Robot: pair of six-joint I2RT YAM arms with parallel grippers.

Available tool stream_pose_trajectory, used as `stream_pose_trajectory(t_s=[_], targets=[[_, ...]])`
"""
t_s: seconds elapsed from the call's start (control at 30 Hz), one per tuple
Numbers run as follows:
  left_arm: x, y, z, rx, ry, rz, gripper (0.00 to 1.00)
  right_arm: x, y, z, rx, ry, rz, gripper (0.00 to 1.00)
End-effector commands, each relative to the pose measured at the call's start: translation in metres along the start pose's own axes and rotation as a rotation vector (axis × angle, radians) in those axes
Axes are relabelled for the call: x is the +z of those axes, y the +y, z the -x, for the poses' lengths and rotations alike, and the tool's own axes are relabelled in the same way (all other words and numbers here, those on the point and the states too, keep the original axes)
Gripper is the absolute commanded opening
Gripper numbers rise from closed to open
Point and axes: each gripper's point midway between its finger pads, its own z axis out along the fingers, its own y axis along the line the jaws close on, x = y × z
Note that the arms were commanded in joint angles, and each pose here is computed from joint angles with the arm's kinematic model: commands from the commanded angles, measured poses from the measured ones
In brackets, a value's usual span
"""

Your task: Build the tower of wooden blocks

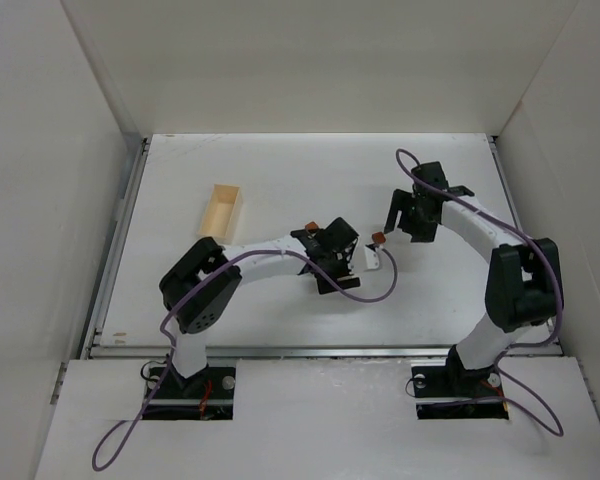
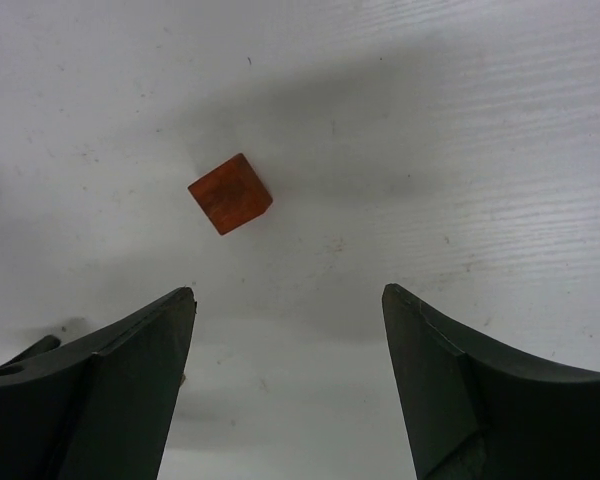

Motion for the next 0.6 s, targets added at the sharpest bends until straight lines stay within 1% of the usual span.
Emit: stream_pose_trajectory(t_s=[0.0, 0.1, 0.2, 0.23, 0.27, 0.43, 0.57], targets=[[-0.049, 0.014, 0.031, -0.012, -0.098, 0.036, 0.73, -0.001, 0.010, 0.017, -0.094, -0.035, -0.031, 0.81], [-0.065, 0.008, 0.031, -0.036, -0.104, 0.015, 0.74, 0.005, 0.014, 0.020, -0.129, -0.025, -0.041, 0.79], [-0.081, 0.010, 0.028, -0.091, -0.127, -0.004, 0.74, 0.019, 0.017, 0.009, -0.170, 0.028, -0.054, 0.77], [-0.088, 0.014, 0.029, -0.110, -0.145, 0.001, 0.74, 0.026, 0.016, 0.010, -0.170, 0.038, -0.069, 0.75], [-0.090, 0.016, 0.022, -0.155, -0.143, -0.009, 0.74, 0.029, 0.023, 0.006, -0.201, 0.051, -0.064, 0.74], [-0.103, 0.039, 0.003, -0.291, -0.167, 0.026, 0.74, 0.042, 0.020, 0.000, -0.213, 0.077, -0.098, 0.74], [-0.107, 0.050, -0.011, -0.354, -0.179, 0.045, 0.74, 0.050, 0.022, -0.002, -0.223, 0.088, -0.109, 0.72]])
